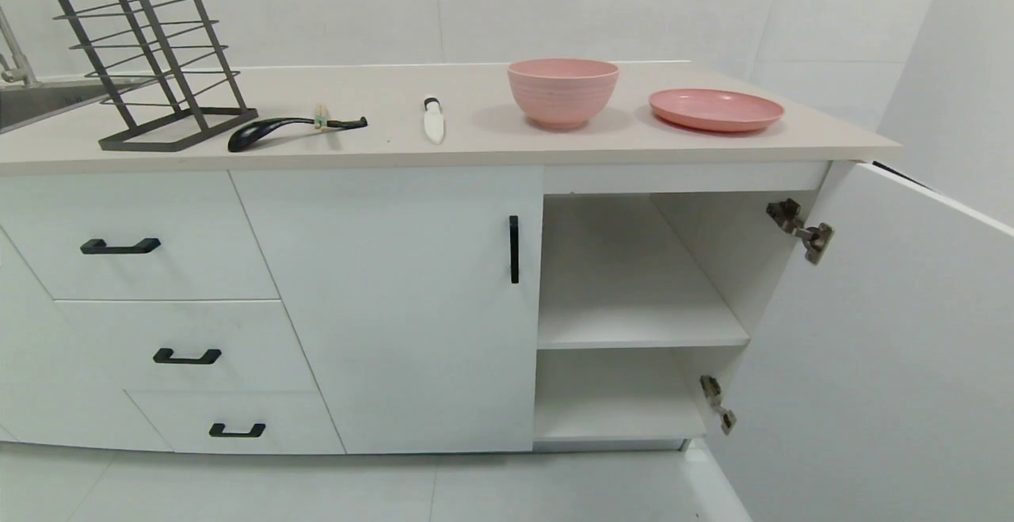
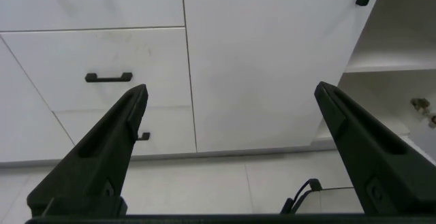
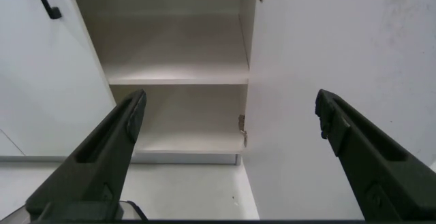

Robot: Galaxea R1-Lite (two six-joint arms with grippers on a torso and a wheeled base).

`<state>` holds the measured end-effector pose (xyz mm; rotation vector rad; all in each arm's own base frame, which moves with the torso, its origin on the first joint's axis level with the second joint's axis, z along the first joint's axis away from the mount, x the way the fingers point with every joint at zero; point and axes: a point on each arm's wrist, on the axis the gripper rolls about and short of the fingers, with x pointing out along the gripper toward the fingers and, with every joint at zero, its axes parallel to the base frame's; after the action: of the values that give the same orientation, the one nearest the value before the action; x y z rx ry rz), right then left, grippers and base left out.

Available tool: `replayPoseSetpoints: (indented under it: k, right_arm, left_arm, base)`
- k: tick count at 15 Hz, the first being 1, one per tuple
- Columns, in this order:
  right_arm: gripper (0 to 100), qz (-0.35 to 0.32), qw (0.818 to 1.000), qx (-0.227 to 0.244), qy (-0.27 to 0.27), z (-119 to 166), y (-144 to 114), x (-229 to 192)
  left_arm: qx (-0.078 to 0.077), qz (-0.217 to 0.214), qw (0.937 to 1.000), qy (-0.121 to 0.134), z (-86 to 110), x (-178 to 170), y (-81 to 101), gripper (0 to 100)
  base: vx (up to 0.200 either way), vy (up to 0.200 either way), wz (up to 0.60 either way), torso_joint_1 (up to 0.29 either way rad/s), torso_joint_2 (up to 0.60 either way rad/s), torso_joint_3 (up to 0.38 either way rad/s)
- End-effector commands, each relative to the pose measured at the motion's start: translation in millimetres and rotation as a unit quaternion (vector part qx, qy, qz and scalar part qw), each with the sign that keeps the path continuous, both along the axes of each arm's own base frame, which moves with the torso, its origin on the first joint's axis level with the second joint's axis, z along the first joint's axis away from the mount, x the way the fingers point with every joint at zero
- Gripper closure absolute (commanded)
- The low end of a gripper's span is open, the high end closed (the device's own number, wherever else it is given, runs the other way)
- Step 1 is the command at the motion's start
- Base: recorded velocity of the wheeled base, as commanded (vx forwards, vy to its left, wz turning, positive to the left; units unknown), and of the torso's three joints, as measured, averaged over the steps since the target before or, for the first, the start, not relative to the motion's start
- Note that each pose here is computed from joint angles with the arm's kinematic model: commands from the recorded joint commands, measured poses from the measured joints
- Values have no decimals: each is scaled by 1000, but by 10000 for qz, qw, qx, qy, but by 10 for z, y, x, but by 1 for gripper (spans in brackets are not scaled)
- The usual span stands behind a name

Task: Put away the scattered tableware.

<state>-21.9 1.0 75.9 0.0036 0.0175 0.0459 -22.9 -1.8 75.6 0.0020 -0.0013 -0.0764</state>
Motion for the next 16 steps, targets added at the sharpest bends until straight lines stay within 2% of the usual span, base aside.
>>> replayPoseSetpoints:
  k: [1,3,11,16]
  right_arm:
    - [0,8,10000,-1,12,-1,0,2]
    - [0,8,10000,-1,12,-1,0,2]
    - [0,-7,10000,-1,12,-1,0,2]
    - [0,-7,10000,-1,12,-1,0,2]
  left_arm:
    - [-2,-2,10000,7,1,1,0,0]
    - [-32,-2,10000,9,1,1,0,0]
    - [-33,6,10000,9,1,1,0,0]
    - [-25,-2,10000,8,1,1,0,0]
  base:
    - [0,0,-600,2,2,7]
    - [0,0,-600,0,-5,2]
    - [0,0,0,0,0,0]
    - [0,0,0,206,-113,-93]
